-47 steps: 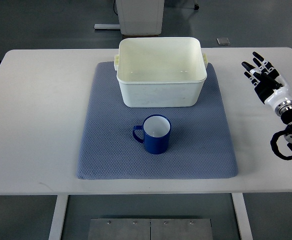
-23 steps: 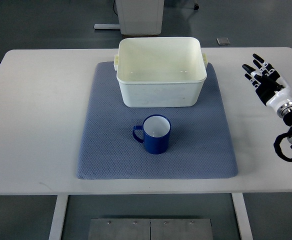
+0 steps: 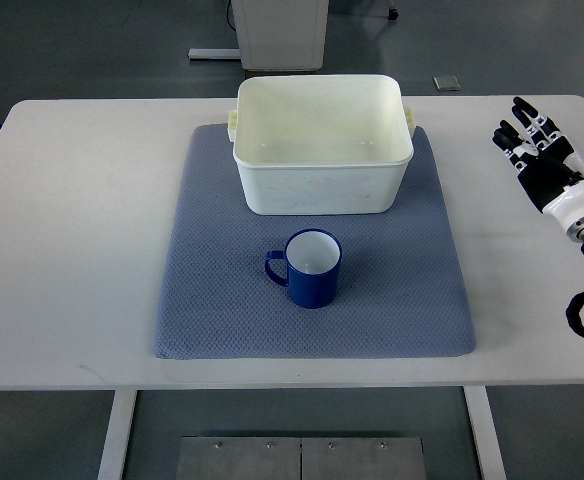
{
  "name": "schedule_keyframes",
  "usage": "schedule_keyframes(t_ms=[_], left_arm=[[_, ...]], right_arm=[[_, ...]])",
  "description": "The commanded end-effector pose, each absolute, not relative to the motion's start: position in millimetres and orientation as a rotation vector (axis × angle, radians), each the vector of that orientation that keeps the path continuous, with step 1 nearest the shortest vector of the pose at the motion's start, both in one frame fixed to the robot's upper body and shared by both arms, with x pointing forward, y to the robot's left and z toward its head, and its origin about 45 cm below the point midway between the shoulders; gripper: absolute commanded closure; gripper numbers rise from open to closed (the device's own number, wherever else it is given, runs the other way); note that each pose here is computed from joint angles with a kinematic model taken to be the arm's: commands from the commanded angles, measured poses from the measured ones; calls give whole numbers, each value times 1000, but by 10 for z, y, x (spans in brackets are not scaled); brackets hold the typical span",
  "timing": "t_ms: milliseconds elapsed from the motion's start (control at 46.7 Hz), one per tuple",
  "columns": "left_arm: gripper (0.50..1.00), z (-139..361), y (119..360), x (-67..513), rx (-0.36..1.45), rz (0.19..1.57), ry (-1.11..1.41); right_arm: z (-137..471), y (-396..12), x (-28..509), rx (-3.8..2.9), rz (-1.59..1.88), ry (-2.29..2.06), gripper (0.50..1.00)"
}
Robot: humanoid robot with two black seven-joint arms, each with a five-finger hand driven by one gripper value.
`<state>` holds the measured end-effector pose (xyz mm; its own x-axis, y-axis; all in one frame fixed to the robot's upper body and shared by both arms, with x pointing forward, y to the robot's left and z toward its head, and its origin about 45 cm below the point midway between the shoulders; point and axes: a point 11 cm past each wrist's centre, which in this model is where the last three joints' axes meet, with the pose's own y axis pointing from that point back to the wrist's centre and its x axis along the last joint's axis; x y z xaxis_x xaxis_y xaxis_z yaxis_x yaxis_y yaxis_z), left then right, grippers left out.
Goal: Place cup in box with right hand
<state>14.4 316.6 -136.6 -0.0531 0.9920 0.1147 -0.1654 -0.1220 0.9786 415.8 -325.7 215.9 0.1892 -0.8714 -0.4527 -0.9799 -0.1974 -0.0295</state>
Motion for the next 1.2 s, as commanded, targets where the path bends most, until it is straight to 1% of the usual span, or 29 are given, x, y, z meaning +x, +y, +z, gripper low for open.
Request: schedule_keyframes(t_ms=[0, 321, 600, 707, 900, 1179], left_arm=[[500, -1365, 3167, 145, 1146, 1404, 1055], [500, -1365, 3167, 145, 1146, 1404, 1055], [500, -1365, 3167, 145, 1146, 1404, 1055], [500, -1365, 3167, 145, 1146, 1404, 1055], [500, -1365, 3167, 145, 1146, 1404, 1055], [500, -1365, 3167, 145, 1146, 1404, 1055]], right_arm=[[2205, -3302, 4059, -2180, 475, 1753, 500], [2297, -3440, 3511, -2352, 301, 1722, 500], [2022, -3398, 3084, -2475, 246, 1741, 500], [1958, -3353, 3005, -2524, 208, 1748, 500], [1736, -3085, 2863, -2637, 161, 1753, 500], [1703, -2663, 2986, -2719, 38, 1720, 500]])
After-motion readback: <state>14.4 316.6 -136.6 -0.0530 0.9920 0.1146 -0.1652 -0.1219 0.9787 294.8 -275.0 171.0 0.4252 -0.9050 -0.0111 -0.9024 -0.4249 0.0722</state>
